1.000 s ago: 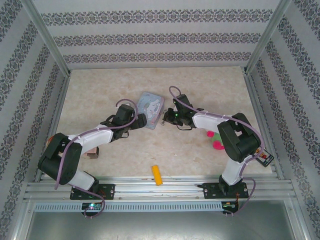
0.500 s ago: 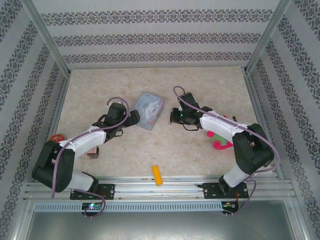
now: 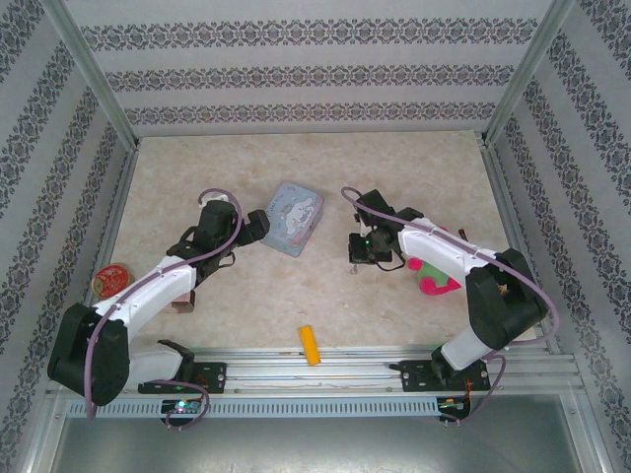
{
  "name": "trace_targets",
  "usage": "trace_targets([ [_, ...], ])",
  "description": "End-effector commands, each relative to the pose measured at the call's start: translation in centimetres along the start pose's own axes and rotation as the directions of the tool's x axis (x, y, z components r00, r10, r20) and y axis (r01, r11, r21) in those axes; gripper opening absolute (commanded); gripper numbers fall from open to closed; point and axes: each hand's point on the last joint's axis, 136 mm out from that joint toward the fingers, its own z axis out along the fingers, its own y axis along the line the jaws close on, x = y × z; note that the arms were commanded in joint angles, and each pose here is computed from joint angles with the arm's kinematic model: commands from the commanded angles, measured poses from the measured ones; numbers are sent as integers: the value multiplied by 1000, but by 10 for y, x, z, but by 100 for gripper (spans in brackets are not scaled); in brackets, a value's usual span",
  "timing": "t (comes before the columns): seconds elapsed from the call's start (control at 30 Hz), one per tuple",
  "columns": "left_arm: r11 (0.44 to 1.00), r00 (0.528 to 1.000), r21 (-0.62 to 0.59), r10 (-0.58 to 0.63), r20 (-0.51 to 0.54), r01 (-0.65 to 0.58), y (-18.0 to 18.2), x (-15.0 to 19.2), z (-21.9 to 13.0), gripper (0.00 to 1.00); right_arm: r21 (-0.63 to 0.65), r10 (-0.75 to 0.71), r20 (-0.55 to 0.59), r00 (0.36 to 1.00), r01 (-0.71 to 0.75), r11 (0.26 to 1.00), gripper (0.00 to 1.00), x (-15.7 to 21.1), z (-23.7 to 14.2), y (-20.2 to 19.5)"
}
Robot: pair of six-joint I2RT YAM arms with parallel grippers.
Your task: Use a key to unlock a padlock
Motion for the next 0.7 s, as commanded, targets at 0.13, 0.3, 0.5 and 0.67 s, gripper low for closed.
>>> trace_targets([
  [0.13, 1000, 1000, -27, 8, -19, -9, 9, 4, -1, 99, 4, -78, -102, 992, 79, 997, 0, 4, -4, -4],
  [0.3, 1000, 1000, -18, -5, -23, 4, 9, 5, 1, 99, 214, -75, -129, 989, 102, 972, 0, -7, -6, -38],
  [0.5, 1000, 999, -15, -13, -31, 12, 8, 7, 3, 99, 248, -80, -159, 984, 118, 961, 0, -18, -1, -47],
  [0.67, 1000, 999, -16, -16, -36, 16, 10, 9, 4, 99, 299, -71, -184, 980, 125, 946, 0, -23, 8, -59],
])
